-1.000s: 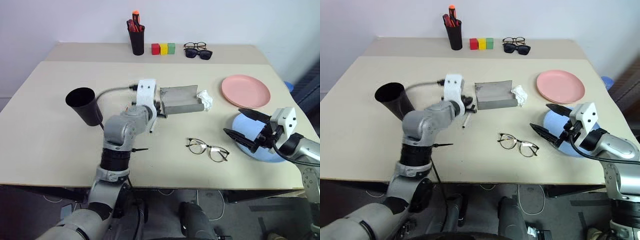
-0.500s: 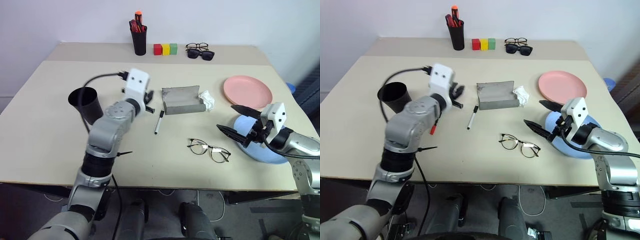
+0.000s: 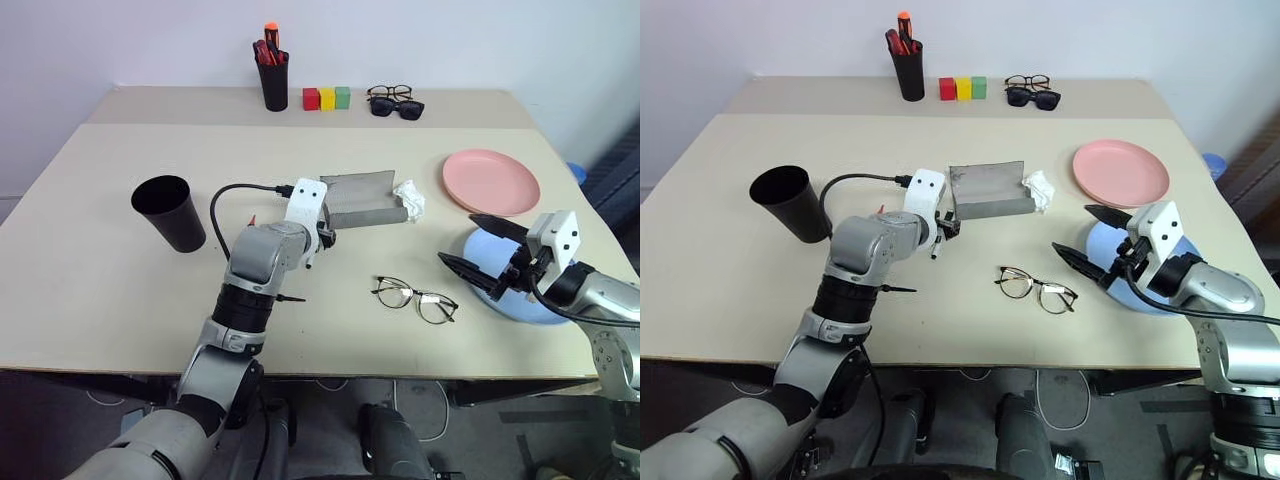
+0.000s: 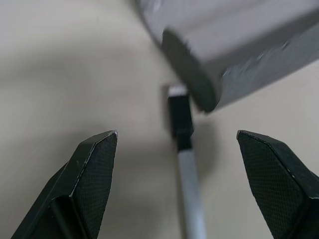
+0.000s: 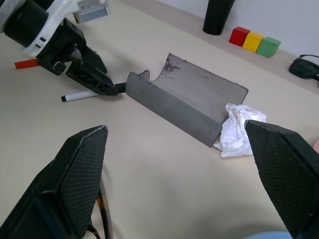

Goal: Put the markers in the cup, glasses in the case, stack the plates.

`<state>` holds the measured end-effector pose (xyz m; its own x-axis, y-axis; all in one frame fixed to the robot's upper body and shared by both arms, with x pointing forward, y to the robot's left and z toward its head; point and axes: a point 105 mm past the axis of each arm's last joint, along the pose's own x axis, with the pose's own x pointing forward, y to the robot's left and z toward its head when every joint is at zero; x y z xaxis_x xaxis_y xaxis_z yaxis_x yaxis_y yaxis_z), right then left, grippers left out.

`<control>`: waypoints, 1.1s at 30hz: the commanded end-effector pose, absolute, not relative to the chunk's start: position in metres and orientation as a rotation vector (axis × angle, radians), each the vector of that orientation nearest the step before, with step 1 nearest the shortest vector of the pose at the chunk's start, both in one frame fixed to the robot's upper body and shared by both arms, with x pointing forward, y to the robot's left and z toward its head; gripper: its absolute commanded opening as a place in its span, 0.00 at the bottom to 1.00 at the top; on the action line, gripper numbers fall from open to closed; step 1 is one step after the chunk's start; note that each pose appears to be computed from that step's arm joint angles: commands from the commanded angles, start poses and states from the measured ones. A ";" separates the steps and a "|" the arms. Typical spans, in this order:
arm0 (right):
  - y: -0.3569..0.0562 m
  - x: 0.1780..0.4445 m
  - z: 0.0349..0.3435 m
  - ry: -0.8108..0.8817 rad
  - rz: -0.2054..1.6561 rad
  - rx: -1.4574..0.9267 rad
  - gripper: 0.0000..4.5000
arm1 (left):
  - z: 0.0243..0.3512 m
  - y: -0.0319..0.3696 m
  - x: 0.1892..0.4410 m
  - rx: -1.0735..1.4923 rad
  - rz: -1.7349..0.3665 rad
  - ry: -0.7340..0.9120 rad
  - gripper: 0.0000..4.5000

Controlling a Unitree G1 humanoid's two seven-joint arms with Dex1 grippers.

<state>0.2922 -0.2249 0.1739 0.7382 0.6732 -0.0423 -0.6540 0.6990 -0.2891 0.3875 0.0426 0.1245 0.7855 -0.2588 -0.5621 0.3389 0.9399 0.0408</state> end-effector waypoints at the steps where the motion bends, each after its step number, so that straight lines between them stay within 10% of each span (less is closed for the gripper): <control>1: -0.225 0.289 0.189 -0.122 0.731 -0.318 1.00 | 0.131 0.039 0.391 0.124 -0.319 0.599 0.87; 5: -0.225 0.289 0.188 -0.122 0.728 -0.315 1.00 | 0.119 0.036 0.393 0.084 -0.322 0.680 0.69; 11: -0.226 0.289 0.188 -0.122 0.722 -0.314 1.00 | 0.117 0.037 0.395 0.089 -0.308 0.694 0.03; 18: -0.227 0.292 0.186 -0.117 0.721 -0.312 1.00 | 0.133 0.037 0.390 0.113 -0.339 0.593 0.01; 24: -0.220 0.299 0.187 -0.132 0.746 -0.302 1.00 | 0.216 0.033 0.363 0.273 -0.554 0.010 0.01; 33: -0.201 0.314 0.191 -0.180 0.802 -0.279 1.00 | 0.322 0.155 0.353 0.074 0.088 -0.785 0.01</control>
